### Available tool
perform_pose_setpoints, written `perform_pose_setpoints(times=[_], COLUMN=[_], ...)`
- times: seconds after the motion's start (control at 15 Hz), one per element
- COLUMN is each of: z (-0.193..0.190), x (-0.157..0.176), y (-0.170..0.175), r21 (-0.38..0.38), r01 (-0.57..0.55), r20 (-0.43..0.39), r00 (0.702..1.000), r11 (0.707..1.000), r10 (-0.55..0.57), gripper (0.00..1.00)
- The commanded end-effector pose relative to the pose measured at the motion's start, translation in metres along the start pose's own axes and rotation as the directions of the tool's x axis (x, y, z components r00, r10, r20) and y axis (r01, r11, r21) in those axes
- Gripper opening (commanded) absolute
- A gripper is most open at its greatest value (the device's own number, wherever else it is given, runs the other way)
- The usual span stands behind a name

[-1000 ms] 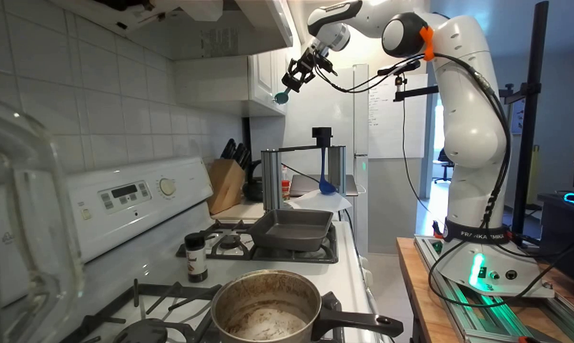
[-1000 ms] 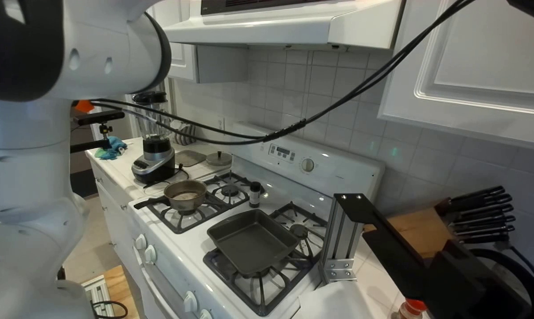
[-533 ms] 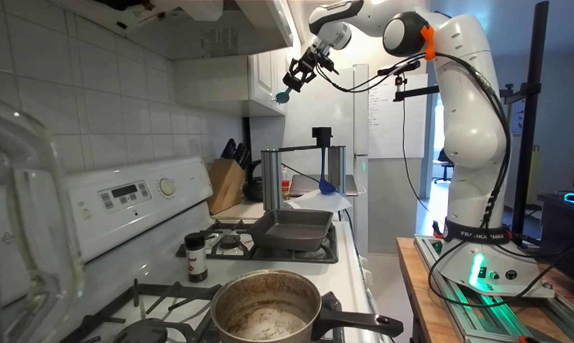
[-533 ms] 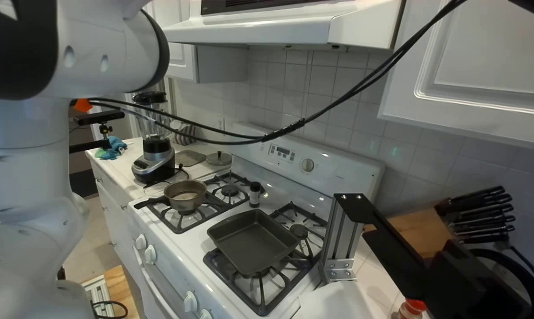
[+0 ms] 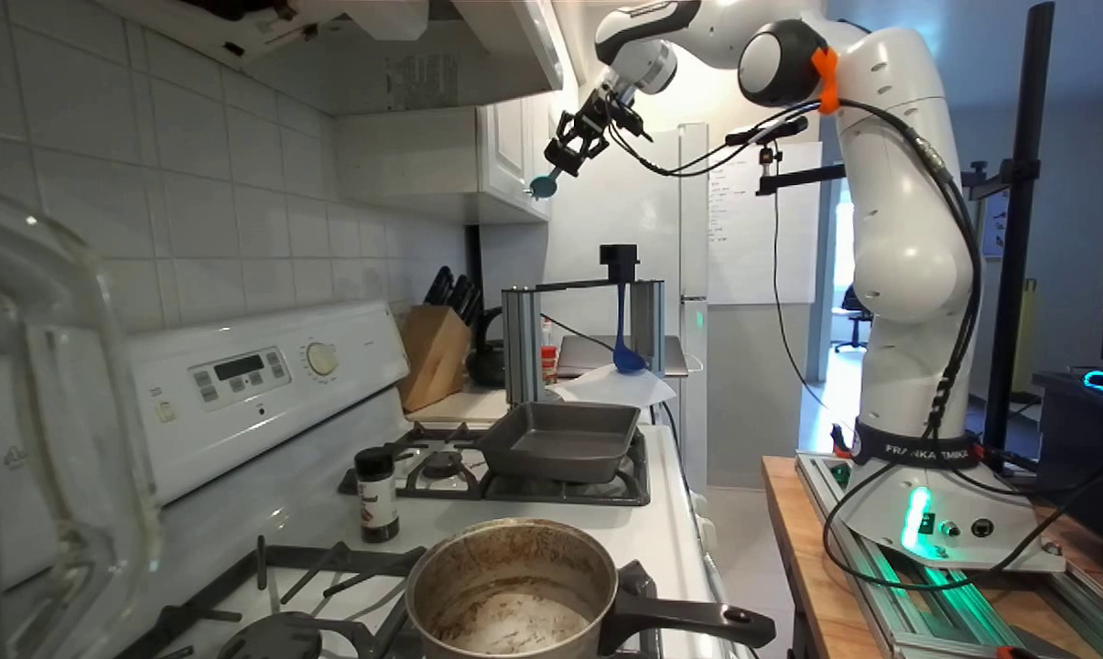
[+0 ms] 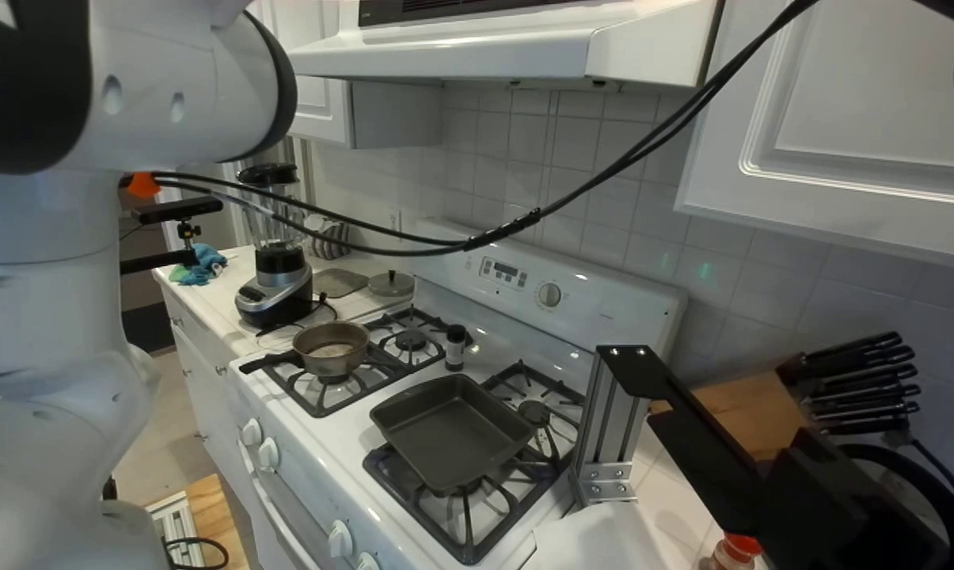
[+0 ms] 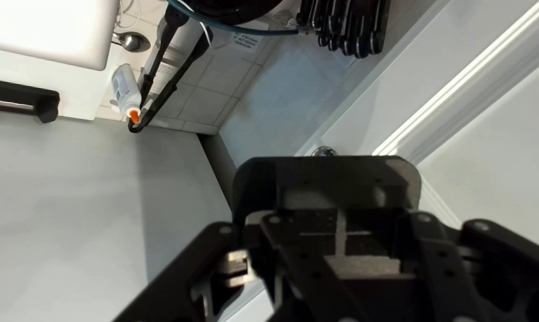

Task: Pick the serving spoon from the rack and use it to open the cabinet door then place it back on the rack

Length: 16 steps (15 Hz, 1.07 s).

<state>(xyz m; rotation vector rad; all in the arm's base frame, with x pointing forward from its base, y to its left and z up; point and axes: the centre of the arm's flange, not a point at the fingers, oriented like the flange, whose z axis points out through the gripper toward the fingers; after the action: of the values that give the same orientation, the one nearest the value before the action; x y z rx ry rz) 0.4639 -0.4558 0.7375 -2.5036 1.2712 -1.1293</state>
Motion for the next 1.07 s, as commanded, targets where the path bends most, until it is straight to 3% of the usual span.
perform_pose_setpoints(times=[0.0,0.4,1.0], z=[-0.022,-0.033,-0.056], x=[-0.033,-0.058,-0.116], y=[0.002,0.007,0.004], r21=[-0.015,-0.042,-0.079], r01=[-0.041,-0.145,-0.323], r20=[0.051,0.027,-0.038], r00=[0.998,0.989,0.946], r11=[0.999,0.989,0.943], r10=[0.042,0.146,0.321], gripper=[0.22,0.22,0.22])
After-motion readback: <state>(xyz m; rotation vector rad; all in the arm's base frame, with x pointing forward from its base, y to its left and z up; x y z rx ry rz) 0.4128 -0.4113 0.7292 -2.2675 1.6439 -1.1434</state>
